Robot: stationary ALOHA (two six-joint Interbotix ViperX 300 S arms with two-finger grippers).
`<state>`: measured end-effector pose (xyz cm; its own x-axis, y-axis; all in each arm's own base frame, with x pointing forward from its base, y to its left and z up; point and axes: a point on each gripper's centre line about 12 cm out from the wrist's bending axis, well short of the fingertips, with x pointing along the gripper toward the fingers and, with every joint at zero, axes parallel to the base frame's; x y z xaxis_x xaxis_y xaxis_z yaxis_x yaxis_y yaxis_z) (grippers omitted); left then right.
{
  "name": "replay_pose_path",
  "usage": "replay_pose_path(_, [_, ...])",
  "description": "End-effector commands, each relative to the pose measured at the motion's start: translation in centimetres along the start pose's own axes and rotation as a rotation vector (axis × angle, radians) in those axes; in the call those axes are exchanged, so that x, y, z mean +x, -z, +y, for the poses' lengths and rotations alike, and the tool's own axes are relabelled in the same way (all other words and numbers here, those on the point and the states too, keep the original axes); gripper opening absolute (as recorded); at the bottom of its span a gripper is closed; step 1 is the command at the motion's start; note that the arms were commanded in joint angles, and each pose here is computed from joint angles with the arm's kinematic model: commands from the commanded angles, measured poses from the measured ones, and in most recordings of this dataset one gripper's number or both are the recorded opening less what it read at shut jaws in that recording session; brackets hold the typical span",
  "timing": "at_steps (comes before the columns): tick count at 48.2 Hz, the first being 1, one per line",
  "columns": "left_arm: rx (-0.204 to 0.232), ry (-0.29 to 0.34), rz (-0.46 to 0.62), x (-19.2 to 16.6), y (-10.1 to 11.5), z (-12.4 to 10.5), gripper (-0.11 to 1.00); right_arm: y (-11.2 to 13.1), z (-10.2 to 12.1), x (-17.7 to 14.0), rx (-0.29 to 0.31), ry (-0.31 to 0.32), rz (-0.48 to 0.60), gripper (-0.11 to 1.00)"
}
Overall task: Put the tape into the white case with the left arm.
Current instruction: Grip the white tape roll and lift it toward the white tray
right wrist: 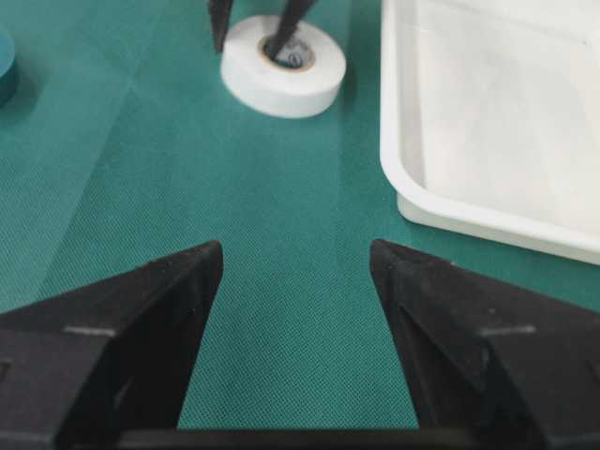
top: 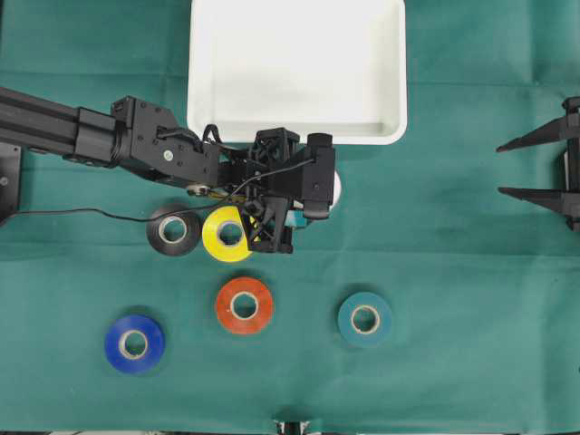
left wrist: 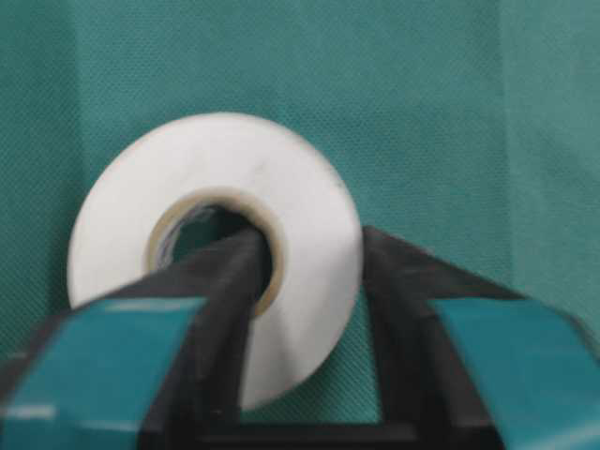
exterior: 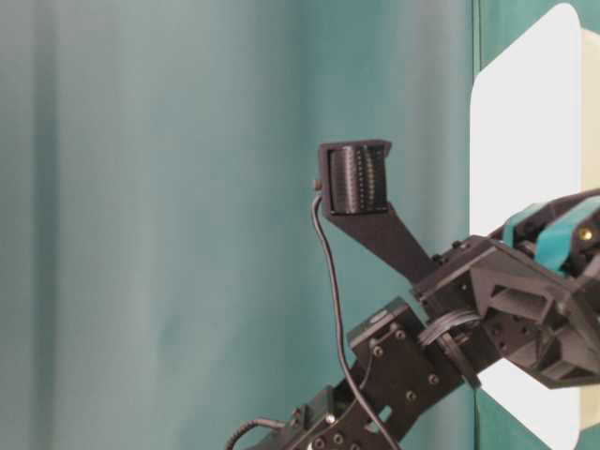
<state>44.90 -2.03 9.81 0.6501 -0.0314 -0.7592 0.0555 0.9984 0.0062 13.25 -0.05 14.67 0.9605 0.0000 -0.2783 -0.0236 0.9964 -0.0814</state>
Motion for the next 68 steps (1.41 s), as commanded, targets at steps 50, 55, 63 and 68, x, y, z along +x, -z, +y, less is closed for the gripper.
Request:
replay_pose_path(50, [0.032, 0.026, -0.118, -9.0, -5.9, -1.6, 0.27, -0.5, 0.0, 0.1, 0.001, -0.001, -0.014, 0.98])
replay_pose_path(55, [0.022, 0.002, -0.121, -9.0, -6.0, -0.1, 0.27, -0.5, 0.0, 0.1, 0.000, -0.001, -0.014, 0.98])
replay_pose_path(63, [0.066, -0.034, -0.126, -8.5, -6.2, 1.9, 0.27, -0.5, 0.0, 0.1, 0.000, 0.000, -0.013, 0.98])
replay_pose_path(68, [0.087, -0.061, -0.143, -7.9, -6.9, 3.3, 0.27, -0.5, 0.0, 0.1, 0.001, -0.002, -0.015, 0.98])
